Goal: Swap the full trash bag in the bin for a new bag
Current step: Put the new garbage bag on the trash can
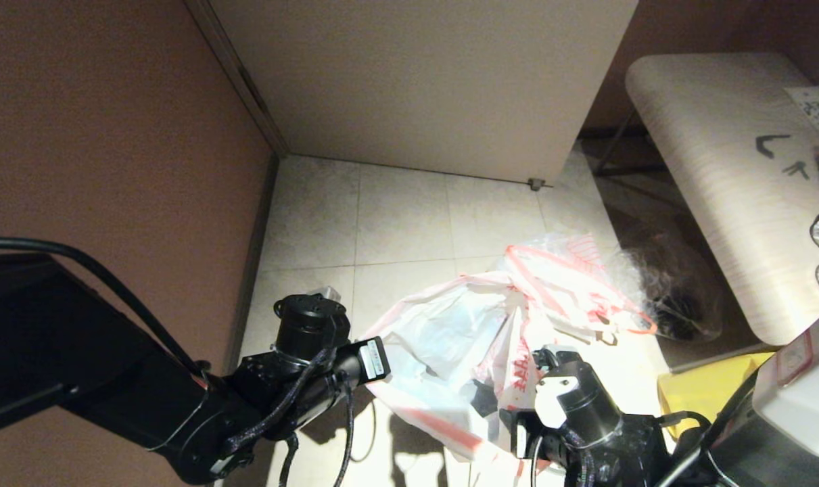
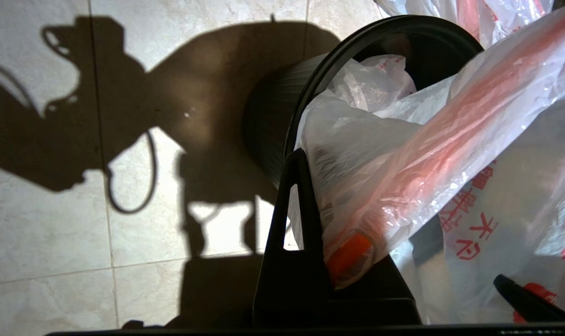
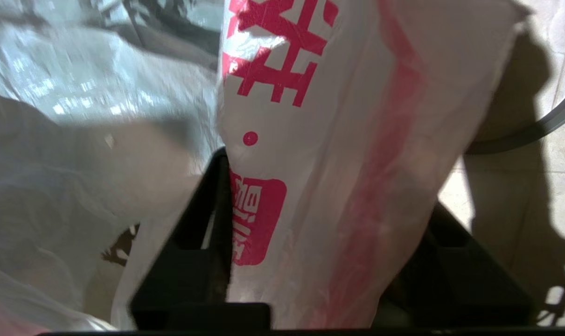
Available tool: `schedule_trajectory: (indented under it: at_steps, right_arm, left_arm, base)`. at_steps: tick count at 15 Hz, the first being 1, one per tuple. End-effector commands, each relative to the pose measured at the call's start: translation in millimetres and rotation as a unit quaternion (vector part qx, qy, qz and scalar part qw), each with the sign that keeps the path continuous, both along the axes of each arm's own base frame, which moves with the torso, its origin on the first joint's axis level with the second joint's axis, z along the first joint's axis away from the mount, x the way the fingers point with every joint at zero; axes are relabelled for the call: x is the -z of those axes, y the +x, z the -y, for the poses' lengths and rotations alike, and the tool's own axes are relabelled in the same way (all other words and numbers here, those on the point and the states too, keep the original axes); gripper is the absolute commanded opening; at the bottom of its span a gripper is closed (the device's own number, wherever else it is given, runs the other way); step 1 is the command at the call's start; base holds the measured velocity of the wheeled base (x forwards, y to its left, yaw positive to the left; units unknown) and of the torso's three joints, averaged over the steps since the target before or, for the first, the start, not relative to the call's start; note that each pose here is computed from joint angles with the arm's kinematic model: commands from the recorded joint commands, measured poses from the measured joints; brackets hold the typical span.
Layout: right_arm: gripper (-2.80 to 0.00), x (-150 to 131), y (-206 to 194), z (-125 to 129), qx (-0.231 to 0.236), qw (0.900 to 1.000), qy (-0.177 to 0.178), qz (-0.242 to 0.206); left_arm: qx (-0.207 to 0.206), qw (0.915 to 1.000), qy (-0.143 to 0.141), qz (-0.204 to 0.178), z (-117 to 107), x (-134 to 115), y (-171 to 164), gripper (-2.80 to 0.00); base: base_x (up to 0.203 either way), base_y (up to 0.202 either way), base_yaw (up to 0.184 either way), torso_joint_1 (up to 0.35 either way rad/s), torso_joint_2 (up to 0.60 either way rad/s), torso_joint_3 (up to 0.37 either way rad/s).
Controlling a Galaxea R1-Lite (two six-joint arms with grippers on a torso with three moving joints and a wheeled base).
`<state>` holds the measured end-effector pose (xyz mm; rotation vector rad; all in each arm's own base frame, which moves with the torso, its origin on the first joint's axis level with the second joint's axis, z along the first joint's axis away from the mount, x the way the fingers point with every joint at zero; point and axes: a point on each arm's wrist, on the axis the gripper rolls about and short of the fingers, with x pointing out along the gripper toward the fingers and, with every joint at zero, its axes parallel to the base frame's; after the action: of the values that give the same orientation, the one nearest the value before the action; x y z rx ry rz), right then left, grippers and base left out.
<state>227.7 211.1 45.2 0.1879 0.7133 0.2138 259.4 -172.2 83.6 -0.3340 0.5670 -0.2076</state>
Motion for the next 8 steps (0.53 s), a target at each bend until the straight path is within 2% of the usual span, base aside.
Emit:
schedule_trajectory:
  at_steps: [1,2,4,6,8]
  right_arm:
    - [-2.80,4.5,0.3,0.9,0.001,1.000,-0.007,-0.003]
    - [-2.80,5.1,-3.1,5.0,0.002,1.000,-0.012,-0.008]
    - [-2.80,23.7,-6.1,10.5,0.001,0.999,-0.042,-0.034]
    - [-2.80,43.2,-6.5,14.7,0.008,0.995,-0.081,-0.052]
    - [-2.80,46.0,-8.7,24.1,-0.003,0.992,-0.117,-0.056]
  left_arm:
    - [-0.001,1.0000,0.001,-0.002,0.2,1.9,-0.3,-2.80]
    - [0.002,1.0000,0.004,-0.006,1.0,4.5,-1.5,-2.80]
    - [0.009,0.9996,0.017,-0.023,4.2,16.5,-4.1,-2.80]
    - [0.031,0.9972,0.052,-0.044,11.4,36.8,-8.3,-2.80]
    - [0.058,0.9947,0.068,-0.051,20.6,43.4,-19.1,-2.80]
  base:
    - [0.000,0.000,0.000,0.000,0.00,0.000]
    - [0.000,0.000,0.000,0.000,0.00,0.000]
    - [0.000,0.000,0.000,0.000,0.00,0.000]
    - [0.000,0.000,0.000,0.000,0.00,0.000]
    - [0.000,0.000,0.000,0.000,0.00,0.000]
